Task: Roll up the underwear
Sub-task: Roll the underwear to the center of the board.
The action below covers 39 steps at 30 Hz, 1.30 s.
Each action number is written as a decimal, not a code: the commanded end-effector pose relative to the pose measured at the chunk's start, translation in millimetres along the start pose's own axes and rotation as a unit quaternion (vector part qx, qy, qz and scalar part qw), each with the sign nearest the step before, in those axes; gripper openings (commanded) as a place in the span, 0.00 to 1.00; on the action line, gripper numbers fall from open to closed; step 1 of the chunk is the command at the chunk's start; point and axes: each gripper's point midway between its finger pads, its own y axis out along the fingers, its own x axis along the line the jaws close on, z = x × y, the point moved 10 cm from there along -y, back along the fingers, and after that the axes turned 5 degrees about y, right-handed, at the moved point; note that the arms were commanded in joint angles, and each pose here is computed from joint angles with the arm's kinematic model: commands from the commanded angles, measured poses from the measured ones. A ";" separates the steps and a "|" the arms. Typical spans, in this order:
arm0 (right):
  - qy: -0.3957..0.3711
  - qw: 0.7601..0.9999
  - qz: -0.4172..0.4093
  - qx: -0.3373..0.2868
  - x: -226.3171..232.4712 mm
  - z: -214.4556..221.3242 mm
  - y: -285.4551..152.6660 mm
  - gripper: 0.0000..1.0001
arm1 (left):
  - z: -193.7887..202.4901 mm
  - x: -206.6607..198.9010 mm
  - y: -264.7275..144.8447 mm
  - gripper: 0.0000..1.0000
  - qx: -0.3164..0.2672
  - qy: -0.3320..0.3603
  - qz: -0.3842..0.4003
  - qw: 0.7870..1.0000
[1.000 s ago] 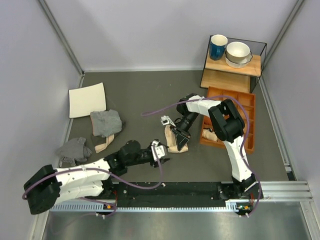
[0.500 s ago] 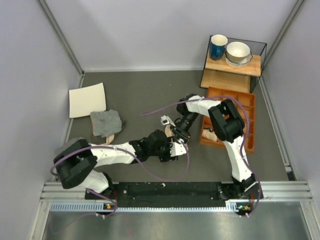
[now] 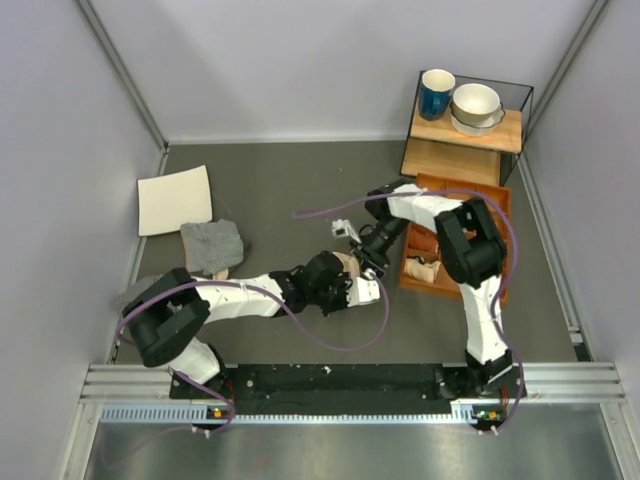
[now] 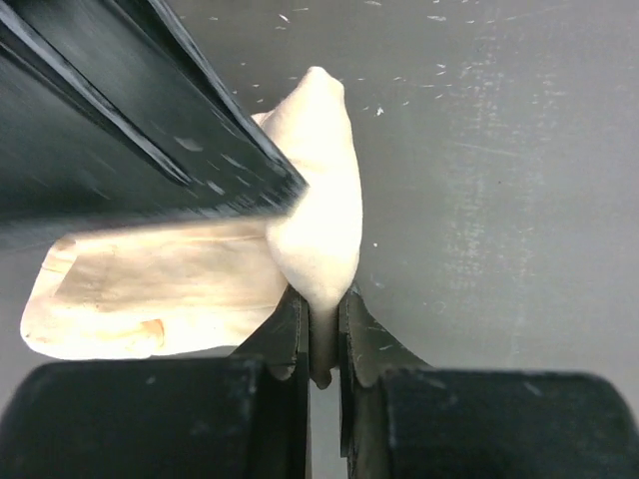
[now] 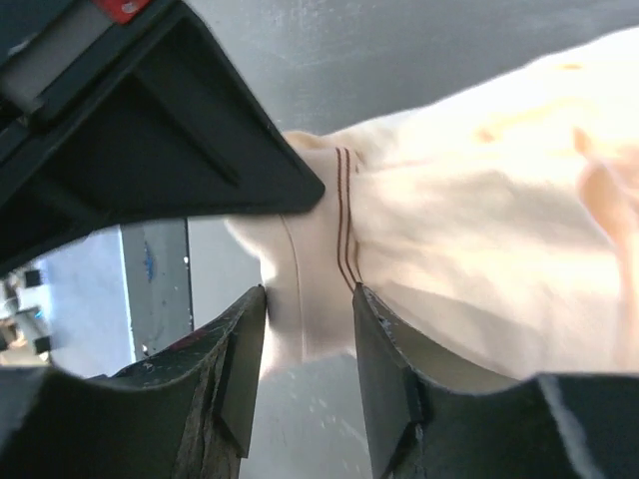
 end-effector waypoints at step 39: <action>-0.477 0.803 0.353 0.049 47.6 28.0 13.9 0.75 | 52.2 70.1 33.7 0.09 0.003 -0.559 0.184 0.809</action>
